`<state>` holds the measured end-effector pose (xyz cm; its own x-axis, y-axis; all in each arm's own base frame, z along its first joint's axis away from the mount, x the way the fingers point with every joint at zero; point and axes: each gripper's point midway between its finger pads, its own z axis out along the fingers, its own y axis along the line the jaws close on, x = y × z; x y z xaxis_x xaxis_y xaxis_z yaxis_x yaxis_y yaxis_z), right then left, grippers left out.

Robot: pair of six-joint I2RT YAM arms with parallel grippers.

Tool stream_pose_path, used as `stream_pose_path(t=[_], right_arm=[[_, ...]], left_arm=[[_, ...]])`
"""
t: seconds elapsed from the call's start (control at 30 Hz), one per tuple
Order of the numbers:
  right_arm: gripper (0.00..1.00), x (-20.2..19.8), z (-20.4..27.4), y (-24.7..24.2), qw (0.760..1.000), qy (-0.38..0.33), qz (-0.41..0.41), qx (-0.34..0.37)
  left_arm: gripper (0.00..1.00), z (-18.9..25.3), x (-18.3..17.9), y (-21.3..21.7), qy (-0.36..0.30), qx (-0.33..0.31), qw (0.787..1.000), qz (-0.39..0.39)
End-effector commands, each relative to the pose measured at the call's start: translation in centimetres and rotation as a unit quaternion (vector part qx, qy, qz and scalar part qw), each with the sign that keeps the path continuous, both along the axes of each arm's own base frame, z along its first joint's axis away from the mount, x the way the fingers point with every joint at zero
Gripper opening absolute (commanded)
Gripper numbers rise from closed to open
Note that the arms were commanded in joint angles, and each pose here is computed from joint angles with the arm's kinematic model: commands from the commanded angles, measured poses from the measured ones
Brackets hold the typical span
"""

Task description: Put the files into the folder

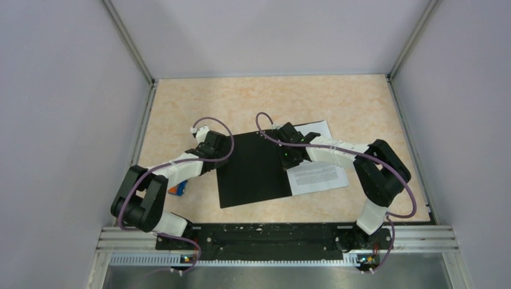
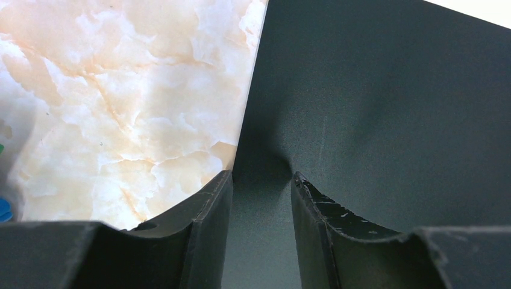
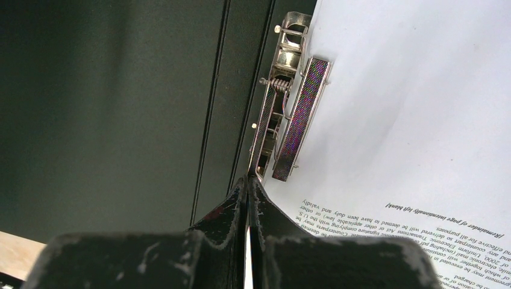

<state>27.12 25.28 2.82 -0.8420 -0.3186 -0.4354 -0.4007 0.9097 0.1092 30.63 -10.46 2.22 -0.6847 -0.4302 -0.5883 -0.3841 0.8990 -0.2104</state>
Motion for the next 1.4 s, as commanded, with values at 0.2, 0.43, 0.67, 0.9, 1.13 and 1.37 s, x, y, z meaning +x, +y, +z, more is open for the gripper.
stream_pose_path(t=[0.2,0.43,0.67,0.9,1.13,1.37], right_arm=[[0.00,0.8,0.8,-0.7,1.000,-0.015,-0.015,-0.010],[0.00,2.2,2.8,0.0,0.999,-0.038,-0.016,-0.004],[0.00,2.7,3.6,-0.1,0.999,-0.049,-0.020,-0.007],[0.19,3.9,4.4,-1.4,0.995,-0.079,-0.045,-0.038],[0.27,4.3,3.6,-0.5,0.994,-0.083,-0.042,-0.053],[0.25,4.2,2.6,0.1,0.992,-0.083,-0.043,-0.080]], left_arm=[[0.45,-2.9,-2.4,-1.4,0.067,-0.029,0.997,-0.027],[0.45,-2.2,-1.7,-1.7,0.061,-0.027,0.997,-0.036],[0.45,-1.5,-1.2,-1.9,0.057,-0.024,0.997,-0.042],[0.48,0.4,-0.4,-2.3,0.033,-0.030,0.997,-0.056],[0.67,3.0,0.6,-1.9,0.008,-0.030,0.998,-0.060],[0.77,3.9,0.5,-0.9,0.003,-0.054,0.997,-0.055]])
